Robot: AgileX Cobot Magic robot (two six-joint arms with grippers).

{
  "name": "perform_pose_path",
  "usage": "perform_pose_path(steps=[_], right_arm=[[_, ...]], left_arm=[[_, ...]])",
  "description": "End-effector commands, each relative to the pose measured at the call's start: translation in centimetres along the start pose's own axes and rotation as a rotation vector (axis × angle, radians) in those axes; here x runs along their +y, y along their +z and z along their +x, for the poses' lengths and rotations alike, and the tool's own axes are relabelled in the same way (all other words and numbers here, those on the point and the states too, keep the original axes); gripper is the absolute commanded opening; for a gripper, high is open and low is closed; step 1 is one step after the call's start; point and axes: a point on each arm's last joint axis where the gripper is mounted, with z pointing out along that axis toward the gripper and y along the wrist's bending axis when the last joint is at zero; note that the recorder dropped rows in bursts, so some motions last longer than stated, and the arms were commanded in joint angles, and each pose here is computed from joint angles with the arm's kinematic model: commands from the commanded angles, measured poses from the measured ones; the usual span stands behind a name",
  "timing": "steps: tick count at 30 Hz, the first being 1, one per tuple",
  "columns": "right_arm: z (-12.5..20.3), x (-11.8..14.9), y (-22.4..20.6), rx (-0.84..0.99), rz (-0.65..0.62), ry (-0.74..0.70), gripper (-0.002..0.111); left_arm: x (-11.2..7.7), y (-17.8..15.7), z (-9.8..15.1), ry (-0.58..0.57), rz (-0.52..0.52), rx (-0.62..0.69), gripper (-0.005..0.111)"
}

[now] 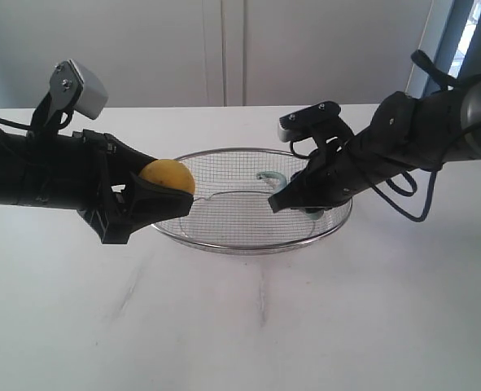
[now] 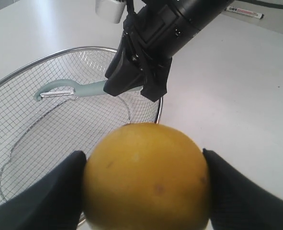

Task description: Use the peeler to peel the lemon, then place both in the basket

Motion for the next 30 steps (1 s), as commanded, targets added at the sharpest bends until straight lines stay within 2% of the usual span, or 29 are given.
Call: perform_pose_path(steps=[1, 6, 14, 19, 25, 28, 30], right_arm=[[0.2, 0.0, 0.1, 0.015, -0.008, -0.031, 0.0], [0.3, 0.1, 0.1, 0.018, -0.01, -0.031, 0.018], [0.3, 0.1, 0.1, 0.022, -0.013, -0.022, 0.037], [-0.2, 0.2, -0.9, -0.002, -0.011, -0.025, 0.038], [-2.5, 1.2, -7.3, -0.111, -0.036, -0.058, 0.036], [-2.6, 1.9, -10.0, -0.117, -0.073, -0.037, 0.028], [-2.7, 2.3, -11.8, -0.131, -0.087, 0.011, 0.017]], left_arm=[[-0.3, 0.0, -0.3, -0.024, 0.027, -0.032, 0.0], [-0.3, 0.0, -0.3, -0.024, 0.029, -0.032, 0.0], [-0.4, 0.0, -0.3, -0.024, 0.031, -0.033, 0.0], [-0.4, 0.0, -0.3, -0.023, 0.031, -0.033, 0.0], [-0.4, 0.0, -0.3, -0.023, 0.031, -0.033, 0.0], [-0.4, 0.0, -0.3, -0.024, 0.035, -0.034, 0.0], [-0.4, 0.0, -0.3, -0.024, 0.035, -0.034, 0.0]])
